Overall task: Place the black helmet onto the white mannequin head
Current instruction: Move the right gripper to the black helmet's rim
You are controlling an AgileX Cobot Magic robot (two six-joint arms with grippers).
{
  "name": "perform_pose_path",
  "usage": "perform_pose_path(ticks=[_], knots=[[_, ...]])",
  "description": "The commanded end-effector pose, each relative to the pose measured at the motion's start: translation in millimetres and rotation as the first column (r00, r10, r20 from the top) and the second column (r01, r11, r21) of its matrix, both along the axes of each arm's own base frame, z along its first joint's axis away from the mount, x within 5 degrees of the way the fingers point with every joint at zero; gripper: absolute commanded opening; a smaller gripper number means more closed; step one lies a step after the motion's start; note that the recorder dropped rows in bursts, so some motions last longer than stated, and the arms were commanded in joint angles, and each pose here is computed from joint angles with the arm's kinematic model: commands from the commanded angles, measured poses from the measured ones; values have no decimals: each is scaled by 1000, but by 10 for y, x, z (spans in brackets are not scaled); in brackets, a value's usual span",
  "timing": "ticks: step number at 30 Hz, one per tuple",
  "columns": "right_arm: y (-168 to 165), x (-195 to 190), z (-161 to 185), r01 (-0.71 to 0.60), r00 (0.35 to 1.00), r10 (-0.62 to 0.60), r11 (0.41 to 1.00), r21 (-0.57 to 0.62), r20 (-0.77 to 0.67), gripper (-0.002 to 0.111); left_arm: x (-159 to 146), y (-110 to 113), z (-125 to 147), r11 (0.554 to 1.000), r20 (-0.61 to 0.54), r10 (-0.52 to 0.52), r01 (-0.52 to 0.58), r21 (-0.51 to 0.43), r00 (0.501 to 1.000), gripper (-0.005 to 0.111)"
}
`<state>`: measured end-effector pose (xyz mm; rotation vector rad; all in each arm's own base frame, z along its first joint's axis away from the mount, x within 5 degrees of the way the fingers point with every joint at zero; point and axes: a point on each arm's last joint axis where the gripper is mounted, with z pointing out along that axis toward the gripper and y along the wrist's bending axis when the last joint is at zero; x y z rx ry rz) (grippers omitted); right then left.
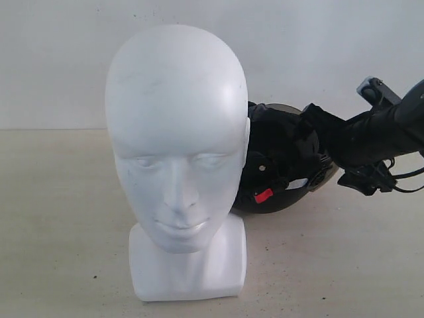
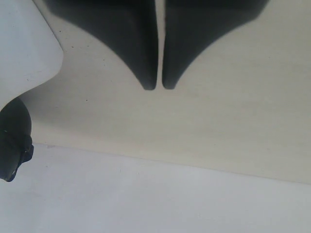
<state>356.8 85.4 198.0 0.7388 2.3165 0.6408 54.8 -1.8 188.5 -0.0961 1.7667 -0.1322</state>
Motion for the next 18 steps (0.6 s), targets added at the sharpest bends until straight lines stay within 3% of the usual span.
perform_pose_path(ticks=[1,2,4,5,6,7,9,18], knots=[[14,43,-69,13,1000,-13,1000,9,-18,99,-1,-2,-12,1000,-2,-1,1,-4,1000,4],[15,46,-84,13,1000,-13,1000,8,-21,96,-1,-2,-12,1000,-2,-1,1,-4,1000,4],[16,50,-109,16,999,-16,1000,9,-29,76,-1,-2,-12,1000,-2,-1,1,-4,1000,4],[16,50,-109,20,999,-20,1000,13,-31,58,-1,-2,-12,1000,-2,-1,1,-4,1000,4],[16,50,-109,22,999,-22,1000,15,-31,47,-1,-2,-12,1000,-2,-1,1,-4,1000,4],[15,51,-108,26,999,-25,1000,16,-31,24,-1,-2,-12,1000,-2,-1,1,-4,1000,4],[12,55,-105,30,999,-30,999,16,-26,0,-1,-2,-12,1000,-2,-1,1,-4,1000,4],[12,-6,100,39,999,-40,998,55,3,0,-1,-2,-12,1000,-2,-1,1,-4,1000,4]])
